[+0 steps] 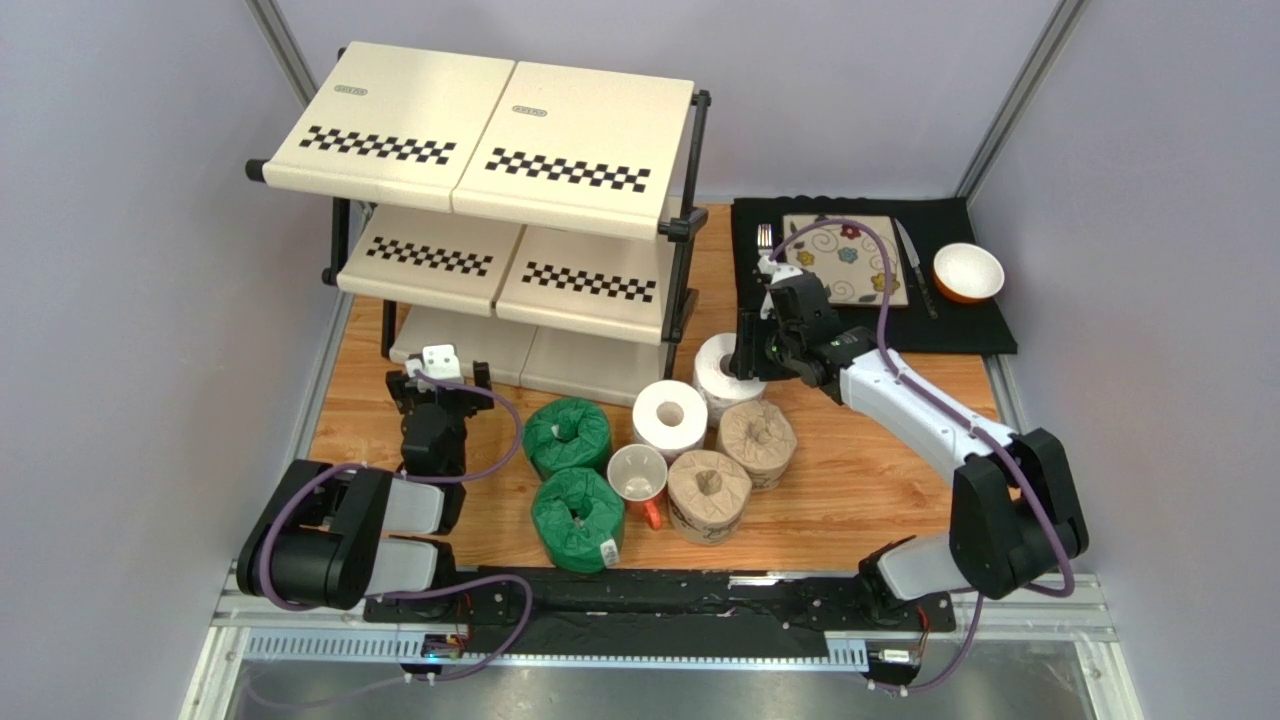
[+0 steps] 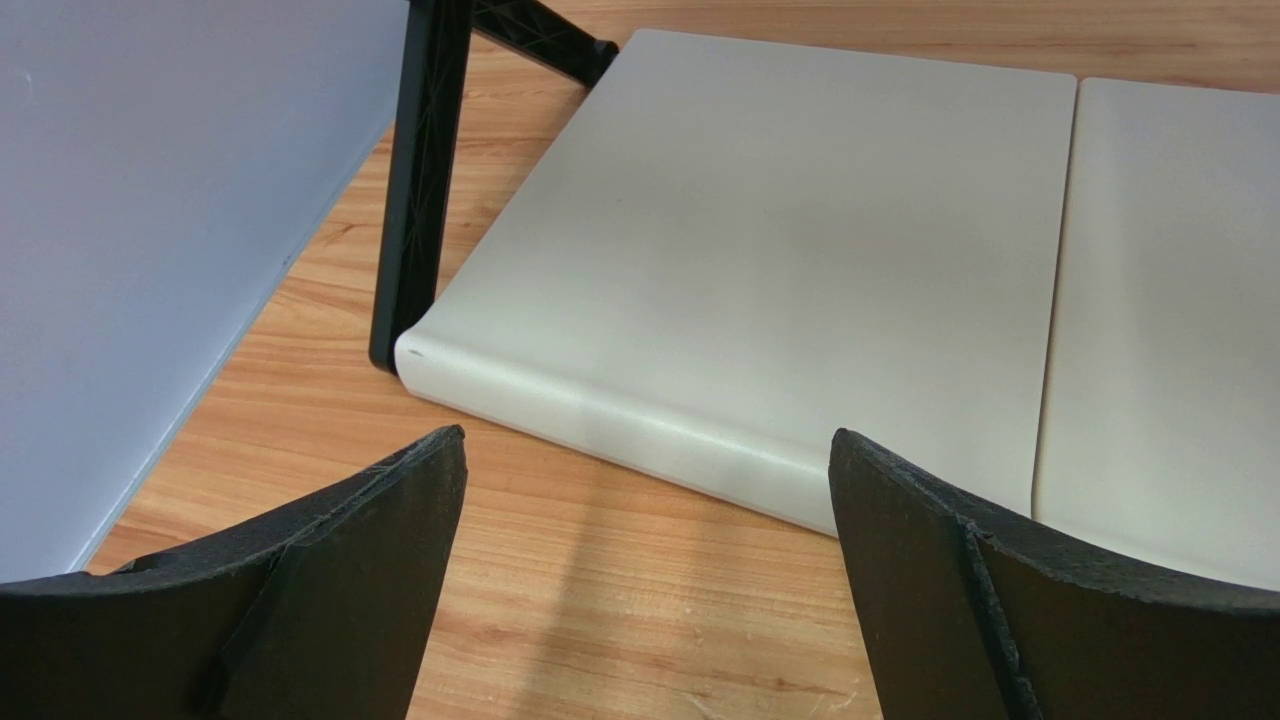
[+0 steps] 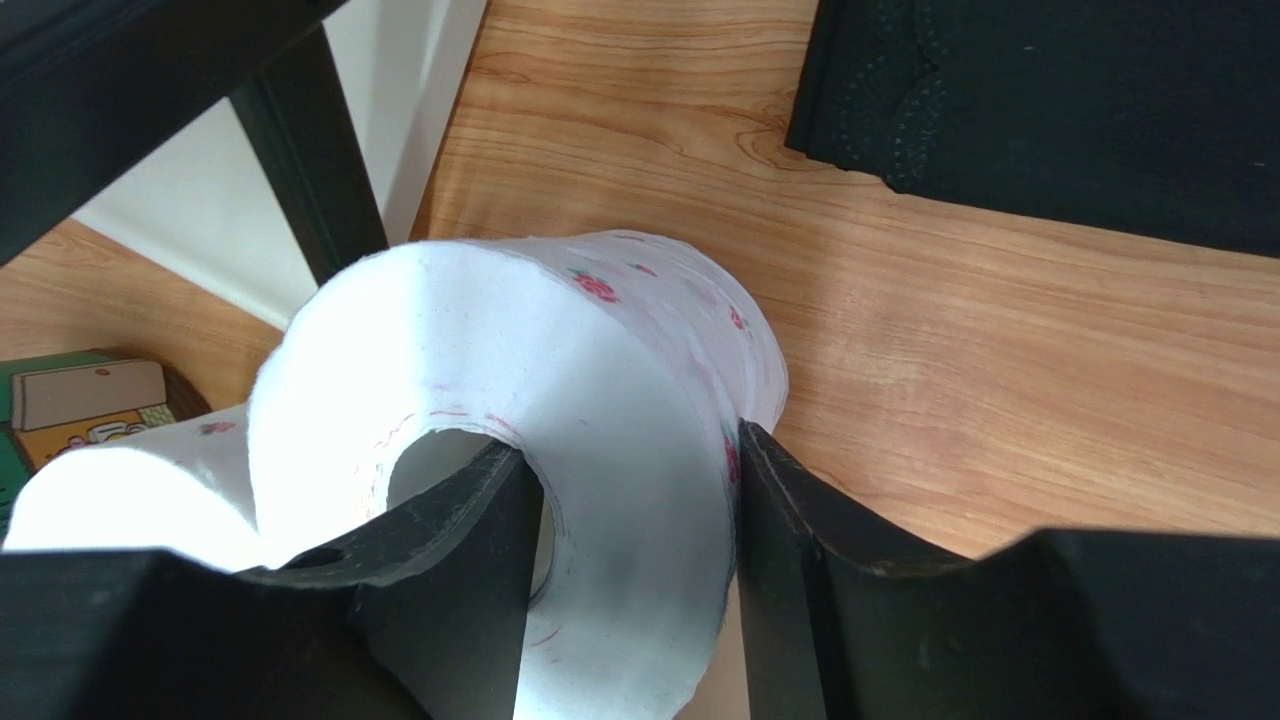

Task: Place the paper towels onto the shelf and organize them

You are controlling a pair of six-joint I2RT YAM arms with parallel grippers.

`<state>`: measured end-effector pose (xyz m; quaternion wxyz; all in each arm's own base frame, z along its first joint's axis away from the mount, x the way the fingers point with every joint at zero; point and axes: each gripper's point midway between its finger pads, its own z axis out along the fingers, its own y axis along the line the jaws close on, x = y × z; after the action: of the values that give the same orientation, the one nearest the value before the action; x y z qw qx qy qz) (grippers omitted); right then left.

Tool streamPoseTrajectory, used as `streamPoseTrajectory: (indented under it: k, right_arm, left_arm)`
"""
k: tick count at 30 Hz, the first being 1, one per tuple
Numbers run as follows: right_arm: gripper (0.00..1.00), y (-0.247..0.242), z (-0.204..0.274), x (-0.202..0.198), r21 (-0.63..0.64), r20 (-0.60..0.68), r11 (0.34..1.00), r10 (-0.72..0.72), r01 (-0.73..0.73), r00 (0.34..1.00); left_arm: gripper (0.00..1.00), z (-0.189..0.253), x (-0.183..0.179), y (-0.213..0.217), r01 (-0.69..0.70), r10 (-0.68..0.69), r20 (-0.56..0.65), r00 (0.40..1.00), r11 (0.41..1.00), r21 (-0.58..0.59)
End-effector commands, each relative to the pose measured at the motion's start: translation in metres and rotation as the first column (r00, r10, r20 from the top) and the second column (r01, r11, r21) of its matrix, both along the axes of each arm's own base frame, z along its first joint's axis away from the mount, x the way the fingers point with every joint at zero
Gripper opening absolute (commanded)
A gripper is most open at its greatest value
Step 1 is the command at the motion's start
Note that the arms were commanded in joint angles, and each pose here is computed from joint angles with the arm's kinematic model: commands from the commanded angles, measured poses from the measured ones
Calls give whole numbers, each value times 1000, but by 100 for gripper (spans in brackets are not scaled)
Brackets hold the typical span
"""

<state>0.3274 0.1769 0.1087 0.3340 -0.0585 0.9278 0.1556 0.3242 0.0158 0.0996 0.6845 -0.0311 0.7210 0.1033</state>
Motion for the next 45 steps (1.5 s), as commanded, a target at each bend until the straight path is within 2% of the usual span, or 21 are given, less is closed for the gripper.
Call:
streamPoseTrajectory:
  k: [1, 7, 9, 17, 24, 31, 35, 42, 45]
  right_arm:
    - [36, 1, 50, 8, 48, 134, 999, -12, 5, 991]
    - [34, 2, 62, 4, 65, 146, 998, -10, 1, 989]
    - [29, 0, 63, 3, 67, 147, 998, -21, 11, 989]
    - [23, -8, 76, 4, 59, 170, 997, -64, 54, 983]
    - [23, -33, 112, 4, 26, 284, 990, -138, 136, 949]
    - [23, -63, 174, 0, 72, 435, 964, -263, 257, 861]
    - [26, -79, 230, 1, 146, 544, 936, -348, 322, 764]
    - [25, -80, 339, 6, 260, 674, 924, -382, 281, 632]
    - [25, -74, 366, 16, 261, 704, 932, -363, 253, 611]
  left_arm:
    - [99, -72, -73, 10, 6, -1, -204, 979, 1000, 23]
    - [99, -72, -73, 10, 6, -1, -202, 979, 1000, 23]
    - [99, -72, -73, 10, 6, -1, -202, 979, 1000, 25]
    - [99, -72, -73, 10, 6, -1, -202, 979, 1000, 23]
    - [99, -73, -73, 10, 6, -1, -204, 979, 1000, 23]
    - [99, -72, -73, 10, 6, -1, -202, 979, 1000, 23]
    - [99, -72, -73, 10, 6, -1, -202, 979, 1000, 23]
    - [99, -72, -73, 10, 6, -1, -202, 979, 1000, 23]
    - [99, -72, -73, 10, 6, -1, -202, 979, 1000, 23]
